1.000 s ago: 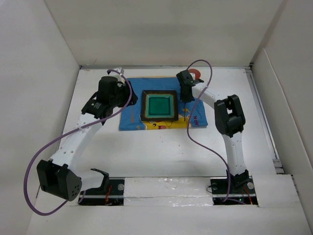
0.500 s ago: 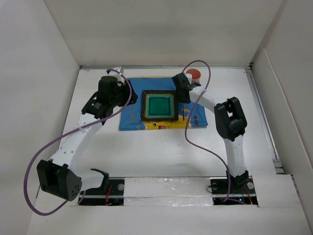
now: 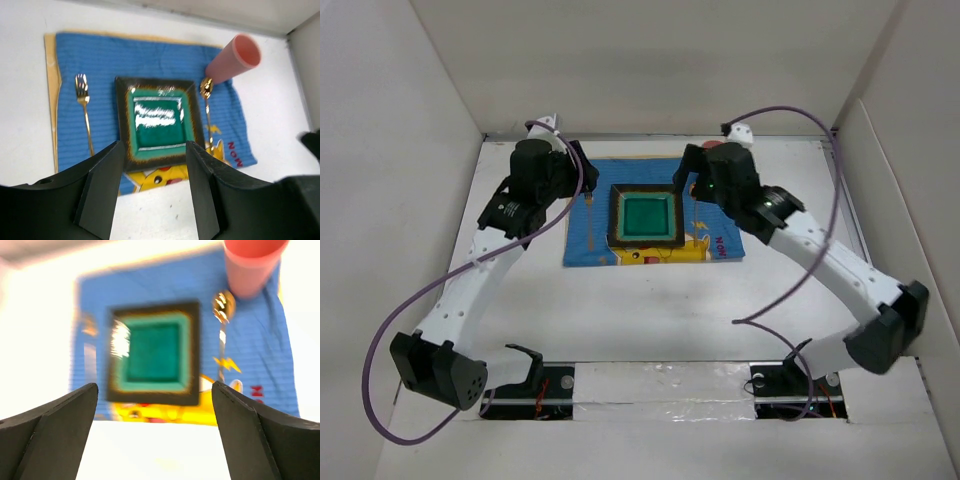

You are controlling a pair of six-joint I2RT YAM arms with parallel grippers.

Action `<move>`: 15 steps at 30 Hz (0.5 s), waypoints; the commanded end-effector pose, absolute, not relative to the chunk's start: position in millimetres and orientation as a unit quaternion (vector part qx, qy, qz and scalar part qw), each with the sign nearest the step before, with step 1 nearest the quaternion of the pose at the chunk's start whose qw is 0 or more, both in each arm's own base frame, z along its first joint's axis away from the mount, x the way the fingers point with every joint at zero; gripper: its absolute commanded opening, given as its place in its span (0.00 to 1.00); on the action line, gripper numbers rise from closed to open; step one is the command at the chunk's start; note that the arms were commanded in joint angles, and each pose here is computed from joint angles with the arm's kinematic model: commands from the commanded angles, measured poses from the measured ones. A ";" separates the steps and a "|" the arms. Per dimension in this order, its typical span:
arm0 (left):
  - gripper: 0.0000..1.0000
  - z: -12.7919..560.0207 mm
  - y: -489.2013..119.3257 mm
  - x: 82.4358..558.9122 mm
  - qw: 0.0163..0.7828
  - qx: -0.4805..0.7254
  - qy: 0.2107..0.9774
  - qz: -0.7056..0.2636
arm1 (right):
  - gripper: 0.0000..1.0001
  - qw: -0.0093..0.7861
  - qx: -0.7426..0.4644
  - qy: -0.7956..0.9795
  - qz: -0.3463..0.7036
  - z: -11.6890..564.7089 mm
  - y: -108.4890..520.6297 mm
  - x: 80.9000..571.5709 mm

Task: Set the dinner table for one person

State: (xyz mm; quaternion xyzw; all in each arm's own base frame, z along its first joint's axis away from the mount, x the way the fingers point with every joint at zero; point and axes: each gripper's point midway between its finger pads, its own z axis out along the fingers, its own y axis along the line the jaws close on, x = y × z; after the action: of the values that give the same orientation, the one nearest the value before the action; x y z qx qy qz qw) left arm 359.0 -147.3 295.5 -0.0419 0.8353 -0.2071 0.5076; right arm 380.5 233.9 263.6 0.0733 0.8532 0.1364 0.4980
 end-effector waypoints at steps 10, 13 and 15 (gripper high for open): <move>0.59 488.8 -81.1 329.0 0.705 -0.143 0.670 -0.184 | 1.00 0.751 0.271 0.550 0.243 517.2 42.9 255.0; 0.61 484.2 -70.6 321.9 0.714 -0.153 0.663 -0.167 | 1.00 0.747 0.266 0.565 0.230 507.3 37.9 254.8; 0.61 467.9 -74.9 321.8 0.704 -0.148 0.673 -0.174 | 1.00 0.724 0.262 0.600 0.218 484.4 42.9 267.0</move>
State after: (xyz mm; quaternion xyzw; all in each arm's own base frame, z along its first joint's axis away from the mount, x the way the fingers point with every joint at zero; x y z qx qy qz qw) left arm 319.4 -83.4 477.4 -0.1329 0.6752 -0.1925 0.6996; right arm 224.7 26.3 533.0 0.2651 0.5317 0.2564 0.7624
